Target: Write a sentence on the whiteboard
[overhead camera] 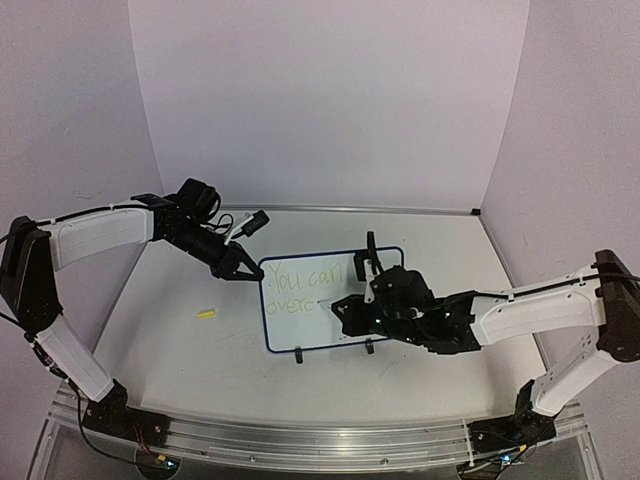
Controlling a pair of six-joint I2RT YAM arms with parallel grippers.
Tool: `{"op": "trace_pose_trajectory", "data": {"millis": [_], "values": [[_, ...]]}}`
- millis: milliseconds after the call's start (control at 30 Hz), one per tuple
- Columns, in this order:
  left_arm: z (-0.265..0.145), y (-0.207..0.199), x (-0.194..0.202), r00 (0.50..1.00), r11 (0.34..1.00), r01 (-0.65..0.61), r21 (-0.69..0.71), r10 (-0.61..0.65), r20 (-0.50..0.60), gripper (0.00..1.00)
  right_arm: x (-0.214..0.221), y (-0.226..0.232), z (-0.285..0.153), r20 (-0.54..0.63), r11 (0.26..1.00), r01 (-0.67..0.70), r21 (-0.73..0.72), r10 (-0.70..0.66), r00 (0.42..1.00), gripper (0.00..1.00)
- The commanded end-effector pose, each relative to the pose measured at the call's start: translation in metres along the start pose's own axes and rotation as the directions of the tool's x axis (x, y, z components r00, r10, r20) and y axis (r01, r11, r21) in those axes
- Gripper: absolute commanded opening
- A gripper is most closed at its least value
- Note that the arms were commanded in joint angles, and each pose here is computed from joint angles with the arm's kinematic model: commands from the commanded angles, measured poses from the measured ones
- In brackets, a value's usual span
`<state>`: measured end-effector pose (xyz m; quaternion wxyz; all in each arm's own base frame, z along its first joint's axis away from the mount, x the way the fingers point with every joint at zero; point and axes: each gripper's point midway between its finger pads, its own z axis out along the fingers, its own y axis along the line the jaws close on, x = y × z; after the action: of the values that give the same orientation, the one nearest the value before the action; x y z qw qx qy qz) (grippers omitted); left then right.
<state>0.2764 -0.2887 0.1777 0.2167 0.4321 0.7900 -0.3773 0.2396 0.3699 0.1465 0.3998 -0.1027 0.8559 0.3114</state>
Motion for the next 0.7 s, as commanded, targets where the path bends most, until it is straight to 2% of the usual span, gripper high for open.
{"op": "trace_pose_trajectory", "data": {"millis": [0,267,667], "values": [[0.004,0.017,0.012,0.998,0.997,0.000,-0.081,-0.005,-0.061,0.00,-0.011,0.004,0.006,0.022,1.000,-0.008,-0.002,0.008,1.000,0.00],[0.004,0.017,0.012,0.998,0.997,0.000,-0.081,-0.005,-0.061,0.00,0.009,-0.008,0.005,-0.039,1.000,-0.010,0.020,0.011,0.999,0.00],[0.004,0.017,0.012,0.998,0.997,0.001,-0.081,-0.006,-0.062,0.00,-0.009,-0.017,-0.010,0.027,0.997,-0.021,0.076,0.019,0.999,0.00]]}}
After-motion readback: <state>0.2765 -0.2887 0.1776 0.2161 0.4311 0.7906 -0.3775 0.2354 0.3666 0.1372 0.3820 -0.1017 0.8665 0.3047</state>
